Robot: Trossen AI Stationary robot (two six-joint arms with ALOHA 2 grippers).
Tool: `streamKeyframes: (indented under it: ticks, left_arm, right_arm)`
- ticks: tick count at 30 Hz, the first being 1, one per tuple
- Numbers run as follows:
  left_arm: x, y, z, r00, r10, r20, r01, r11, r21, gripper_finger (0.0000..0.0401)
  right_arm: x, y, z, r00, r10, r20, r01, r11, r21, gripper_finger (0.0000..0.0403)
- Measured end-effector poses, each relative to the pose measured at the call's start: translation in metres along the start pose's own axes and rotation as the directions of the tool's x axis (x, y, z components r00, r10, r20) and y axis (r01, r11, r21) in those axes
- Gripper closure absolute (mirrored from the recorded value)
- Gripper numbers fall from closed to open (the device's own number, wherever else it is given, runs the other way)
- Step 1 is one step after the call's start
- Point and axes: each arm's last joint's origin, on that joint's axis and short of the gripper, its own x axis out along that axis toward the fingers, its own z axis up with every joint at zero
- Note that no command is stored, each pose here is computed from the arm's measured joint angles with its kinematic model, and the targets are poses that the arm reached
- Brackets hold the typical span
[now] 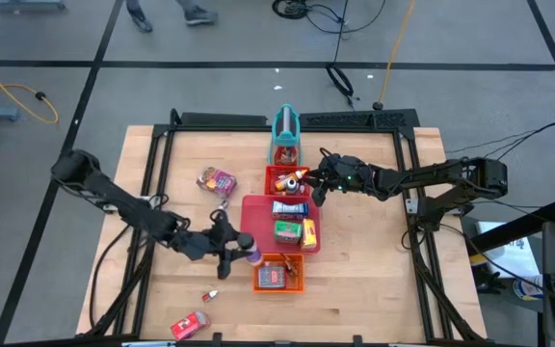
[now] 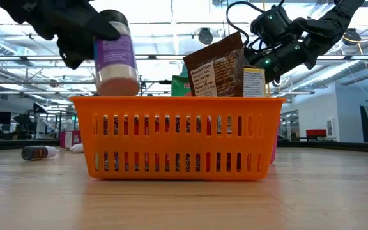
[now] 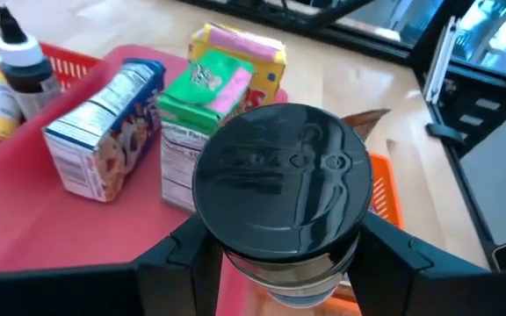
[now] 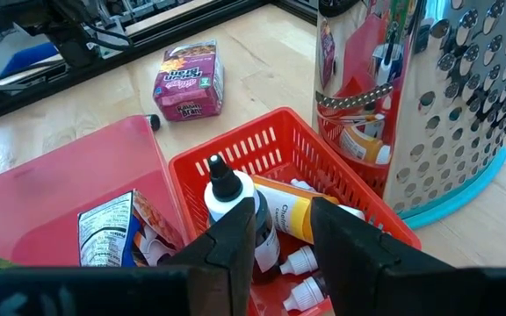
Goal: Pick & Place Kitchen Items
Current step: Put the violet seasoning bottle into the orange bin
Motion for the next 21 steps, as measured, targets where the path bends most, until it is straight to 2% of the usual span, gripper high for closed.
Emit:
streamKeyframes:
  ticks: [10,21]
  left_arm:
    - [0.028,-0.024,0.011,0.999,-0.039,-0.033,0.043,0.99,0.136,0.0221]
    - [0.051,-0.014,0.0,0.995,0.036,-0.088,-0.023,0.99,0.14,0.0213]
  right_arm:
    - [0.0,0.0,0.0,1.0,-0.001,0.0,0.001,1.0,0.0,0.0298]
    - [0.0,0.0,0.0,1.0,0.0,-0.001,0.0,1.0,0.0,0.0298]
